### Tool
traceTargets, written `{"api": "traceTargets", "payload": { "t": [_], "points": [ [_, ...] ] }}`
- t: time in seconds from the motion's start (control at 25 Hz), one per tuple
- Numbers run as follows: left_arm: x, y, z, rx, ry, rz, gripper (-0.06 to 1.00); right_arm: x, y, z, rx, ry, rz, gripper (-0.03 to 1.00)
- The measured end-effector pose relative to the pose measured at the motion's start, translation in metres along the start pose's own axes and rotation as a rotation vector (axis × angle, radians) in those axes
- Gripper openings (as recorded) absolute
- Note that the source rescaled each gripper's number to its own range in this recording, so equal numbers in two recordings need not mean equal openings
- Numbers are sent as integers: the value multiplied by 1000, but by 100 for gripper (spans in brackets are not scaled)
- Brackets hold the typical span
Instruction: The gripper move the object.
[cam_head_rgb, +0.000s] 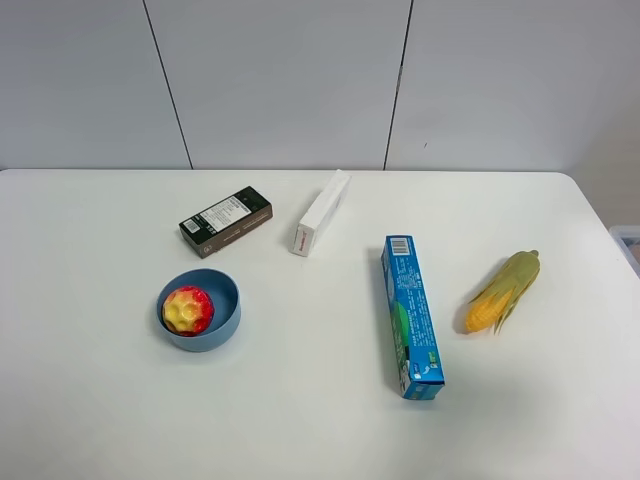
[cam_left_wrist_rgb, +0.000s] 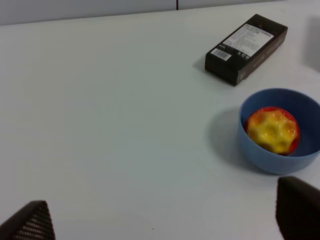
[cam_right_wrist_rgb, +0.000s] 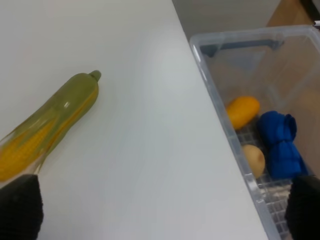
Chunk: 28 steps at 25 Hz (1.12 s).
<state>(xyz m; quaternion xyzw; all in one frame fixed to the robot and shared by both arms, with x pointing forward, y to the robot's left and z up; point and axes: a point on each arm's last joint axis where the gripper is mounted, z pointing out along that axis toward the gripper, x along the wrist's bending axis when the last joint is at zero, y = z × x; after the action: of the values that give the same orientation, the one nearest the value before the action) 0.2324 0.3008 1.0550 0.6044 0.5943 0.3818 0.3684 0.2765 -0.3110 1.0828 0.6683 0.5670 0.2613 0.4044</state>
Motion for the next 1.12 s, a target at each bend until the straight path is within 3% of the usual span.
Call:
{"api": "traceTargets", "payload": {
  "t": [0.16, 0.64, 1.12],
  "points": [
    [0, 0, 0, 0, 0, 0, 100, 5, -19, 3, -8, 36, 31, 95],
    [0, 0, 0, 0, 0, 0, 100, 9, -27, -15, -136, 156, -27, 95],
    [0, 0, 0, 0, 0, 0, 100, 11, -45, -18, -72, 212, -38, 95]
  ]
}}
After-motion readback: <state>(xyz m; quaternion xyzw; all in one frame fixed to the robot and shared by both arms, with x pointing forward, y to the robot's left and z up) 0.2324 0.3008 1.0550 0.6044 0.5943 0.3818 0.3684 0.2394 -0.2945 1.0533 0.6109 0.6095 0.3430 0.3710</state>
